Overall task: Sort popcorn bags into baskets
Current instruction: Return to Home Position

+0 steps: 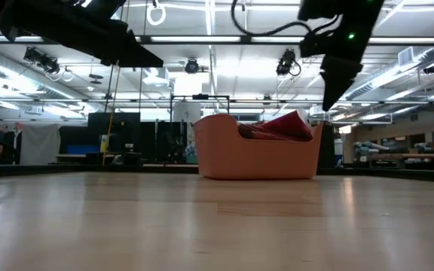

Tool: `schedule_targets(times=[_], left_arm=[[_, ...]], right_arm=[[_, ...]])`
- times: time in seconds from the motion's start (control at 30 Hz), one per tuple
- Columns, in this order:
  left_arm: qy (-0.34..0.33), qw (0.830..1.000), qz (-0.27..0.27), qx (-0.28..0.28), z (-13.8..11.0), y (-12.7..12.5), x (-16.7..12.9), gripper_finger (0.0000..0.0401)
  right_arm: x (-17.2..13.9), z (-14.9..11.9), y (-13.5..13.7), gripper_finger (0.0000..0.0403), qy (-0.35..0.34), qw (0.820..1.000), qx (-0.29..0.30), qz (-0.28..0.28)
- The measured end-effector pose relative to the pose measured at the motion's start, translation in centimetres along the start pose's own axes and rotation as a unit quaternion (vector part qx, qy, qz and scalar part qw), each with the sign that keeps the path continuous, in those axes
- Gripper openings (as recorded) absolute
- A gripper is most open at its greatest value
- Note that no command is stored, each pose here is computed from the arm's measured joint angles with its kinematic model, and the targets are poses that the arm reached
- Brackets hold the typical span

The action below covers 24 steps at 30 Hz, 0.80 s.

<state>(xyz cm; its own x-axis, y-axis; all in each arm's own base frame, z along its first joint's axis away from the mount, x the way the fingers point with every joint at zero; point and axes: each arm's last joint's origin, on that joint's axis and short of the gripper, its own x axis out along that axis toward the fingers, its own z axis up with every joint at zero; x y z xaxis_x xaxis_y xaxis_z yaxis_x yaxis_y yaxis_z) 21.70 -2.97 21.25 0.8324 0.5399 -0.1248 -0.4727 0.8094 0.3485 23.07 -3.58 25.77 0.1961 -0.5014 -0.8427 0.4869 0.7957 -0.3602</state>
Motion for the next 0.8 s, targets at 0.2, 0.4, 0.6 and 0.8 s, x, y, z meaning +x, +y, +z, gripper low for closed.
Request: schedule_targets(times=[0.2,0.4,0.6,0.8], left_arm=[[-0.004,0.999,-0.038,0.006,-0.1,-0.2,0.0,0.0034],[-0.013,0.998,-0.065,-0.001,0.0,0.4,0.3,0.0034],[-0.027,0.997,-0.071,-0.013,0.7,1.3,-0.3,0.0034],[-0.071,0.995,-0.058,-0.051,-1.4,2.6,-2.0,0.0034]], right_arm=[[-1.7,-3.1,0.6,0.0225,-0.058,0.997,0.038,0.038],[-2.9,-6.1,0.9,0.0217,-0.125,0.984,0.078,0.096],[-2.9,-8.5,1.4,0.0215,-0.203,0.955,0.127,0.176],[-1.7,-10.3,2.0,0.0215,-0.263,0.926,0.147,0.227]])
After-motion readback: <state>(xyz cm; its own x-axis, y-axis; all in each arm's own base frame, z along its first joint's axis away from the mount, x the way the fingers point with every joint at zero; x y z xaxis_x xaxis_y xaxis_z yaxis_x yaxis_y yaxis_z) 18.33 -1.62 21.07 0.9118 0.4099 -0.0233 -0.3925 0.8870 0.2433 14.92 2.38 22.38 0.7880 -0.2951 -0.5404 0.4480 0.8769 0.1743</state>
